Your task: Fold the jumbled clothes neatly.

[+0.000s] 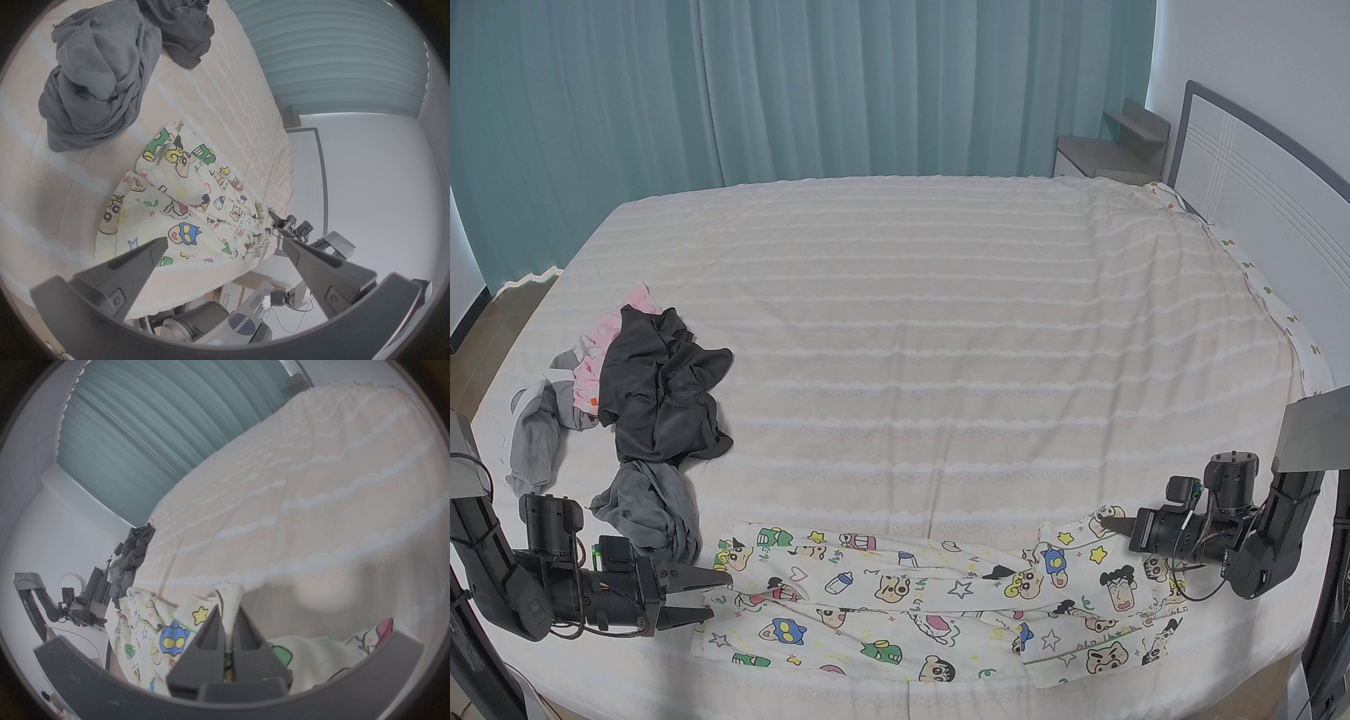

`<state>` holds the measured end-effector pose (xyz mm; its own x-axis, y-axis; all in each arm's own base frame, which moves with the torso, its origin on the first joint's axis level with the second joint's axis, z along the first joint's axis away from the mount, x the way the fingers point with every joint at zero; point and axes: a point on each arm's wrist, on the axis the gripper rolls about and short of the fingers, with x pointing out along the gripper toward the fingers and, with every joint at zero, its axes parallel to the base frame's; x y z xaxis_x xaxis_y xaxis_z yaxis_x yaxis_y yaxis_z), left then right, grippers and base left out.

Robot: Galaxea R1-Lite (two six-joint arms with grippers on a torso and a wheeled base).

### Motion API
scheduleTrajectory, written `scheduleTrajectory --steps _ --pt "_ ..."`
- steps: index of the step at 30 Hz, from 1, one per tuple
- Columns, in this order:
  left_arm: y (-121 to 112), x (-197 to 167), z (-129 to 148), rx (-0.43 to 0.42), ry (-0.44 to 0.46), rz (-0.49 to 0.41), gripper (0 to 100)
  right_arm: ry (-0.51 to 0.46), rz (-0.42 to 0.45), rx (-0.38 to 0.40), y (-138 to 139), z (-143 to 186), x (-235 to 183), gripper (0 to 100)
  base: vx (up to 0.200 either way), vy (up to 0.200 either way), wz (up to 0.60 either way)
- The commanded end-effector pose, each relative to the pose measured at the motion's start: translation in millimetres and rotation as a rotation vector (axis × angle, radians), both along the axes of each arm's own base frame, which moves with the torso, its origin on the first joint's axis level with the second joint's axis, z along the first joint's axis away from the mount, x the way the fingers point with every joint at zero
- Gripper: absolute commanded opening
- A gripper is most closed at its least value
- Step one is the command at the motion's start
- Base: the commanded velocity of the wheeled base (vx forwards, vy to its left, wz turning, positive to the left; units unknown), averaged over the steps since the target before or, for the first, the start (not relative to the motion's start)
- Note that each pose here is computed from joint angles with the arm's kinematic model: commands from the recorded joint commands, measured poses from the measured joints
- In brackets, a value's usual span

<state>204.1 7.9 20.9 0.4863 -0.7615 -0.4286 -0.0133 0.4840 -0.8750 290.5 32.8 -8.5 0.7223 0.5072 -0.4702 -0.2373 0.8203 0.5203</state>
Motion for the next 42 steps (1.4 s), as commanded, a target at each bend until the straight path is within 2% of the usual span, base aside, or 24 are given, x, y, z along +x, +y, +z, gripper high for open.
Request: scheduleTrajectory --steps 1,9,14,20,27,30,34,42 --pt "0 0 0 0.000 0.000 0.000 100 -0.042 0.035 0.016 4 14 -15 0 0.000 0.000 0.00" --pt "0 0 0 0.000 0.000 0.000 100 -0.111 0.098 0.044 9 46 -39 0 0.000 0.000 0.00" --pt "0 0 0 0.000 0.000 0.000 100 -0.094 0.130 0.047 11 47 -54 0 0.000 0.000 0.00" --pt "0 0 0 0.000 0.000 0.000 100 -0.101 0.202 0.085 12 46 -65 0 0.000 0.000 0.00" --pt "0 0 0 0.000 0.001 0.000 100 -0.090 0.250 0.066 20 36 -61 0 0.000 0.000 0.00" --pt "0 0 0 0.000 0.000 0.000 100 -0.080 0.233 0.061 19 29 -52 0 0.000 0.000 0.00" --pt "0 0 0 0.000 0.001 0.000 100 -0.052 0.150 0.055 2 13 -36 0 0.000 0.000 0.00" --pt "0 0 0 0.000 0.001 0.000 100 0.016 0.077 0.052 -16 -7 -31 0 0.000 0.000 0.00"
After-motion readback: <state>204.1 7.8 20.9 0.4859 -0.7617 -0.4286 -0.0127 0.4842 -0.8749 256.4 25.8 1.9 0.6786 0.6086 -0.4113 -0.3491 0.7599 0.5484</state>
